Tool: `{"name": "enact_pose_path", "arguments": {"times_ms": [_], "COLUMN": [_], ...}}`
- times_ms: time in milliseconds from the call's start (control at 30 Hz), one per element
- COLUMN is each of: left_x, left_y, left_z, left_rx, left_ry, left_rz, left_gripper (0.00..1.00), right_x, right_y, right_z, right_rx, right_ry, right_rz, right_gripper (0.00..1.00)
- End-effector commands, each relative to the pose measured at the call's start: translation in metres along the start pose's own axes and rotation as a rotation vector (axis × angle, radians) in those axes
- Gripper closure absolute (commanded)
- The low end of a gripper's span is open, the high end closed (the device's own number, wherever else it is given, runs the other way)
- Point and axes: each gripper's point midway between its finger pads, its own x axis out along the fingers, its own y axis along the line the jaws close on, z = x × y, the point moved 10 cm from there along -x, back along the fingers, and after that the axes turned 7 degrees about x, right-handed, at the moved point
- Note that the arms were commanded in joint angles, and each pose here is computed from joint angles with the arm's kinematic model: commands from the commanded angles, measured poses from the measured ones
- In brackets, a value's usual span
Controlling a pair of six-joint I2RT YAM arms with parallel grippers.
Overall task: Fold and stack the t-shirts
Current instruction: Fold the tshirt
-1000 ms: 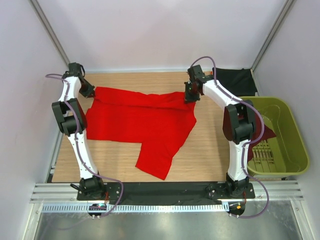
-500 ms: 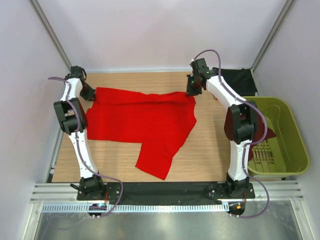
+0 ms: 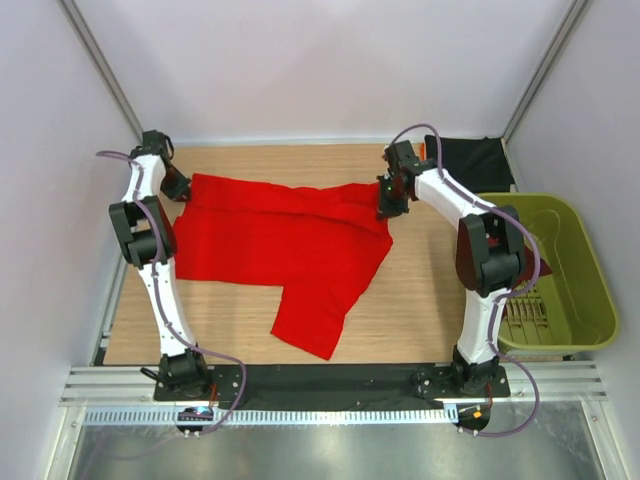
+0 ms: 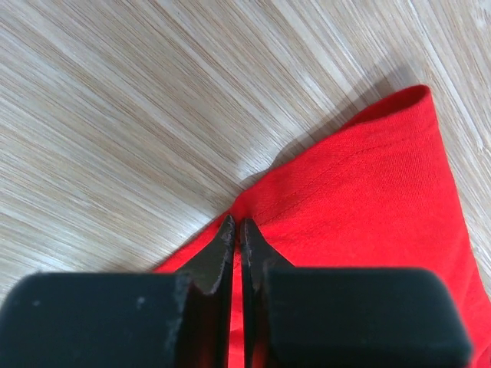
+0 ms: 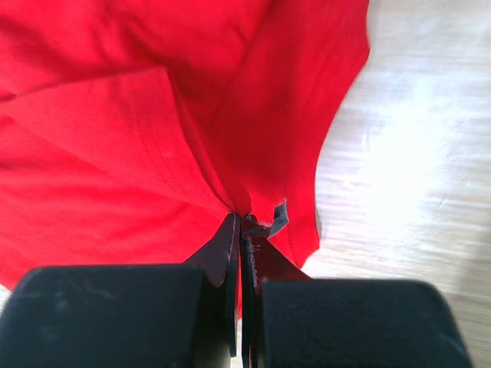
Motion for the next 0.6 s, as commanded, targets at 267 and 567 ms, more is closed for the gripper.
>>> {"name": "enact_pose_path", "arguments": {"times_ms": [267, 567], "left_x": [-0.036, -0.037], "left_y": [-0.007, -0.035], "left_z": [0.026, 0.034], "left_rx": [0.023, -0.039], "left_ry": [-0.117, -0.153], "left_rz": [-0.054, -0.337], "left_gripper": [0.68, 0.66], "right_x": [-0.015, 0.026], "right_y": [0.008, 0.008], "right_z": [0.028, 0.075], "right_rx": [0.027, 0.132], "right_ry": [-0.099, -0.145], "right_rz": [0.057, 0.027], "right_gripper": [0.53, 0.48]}}
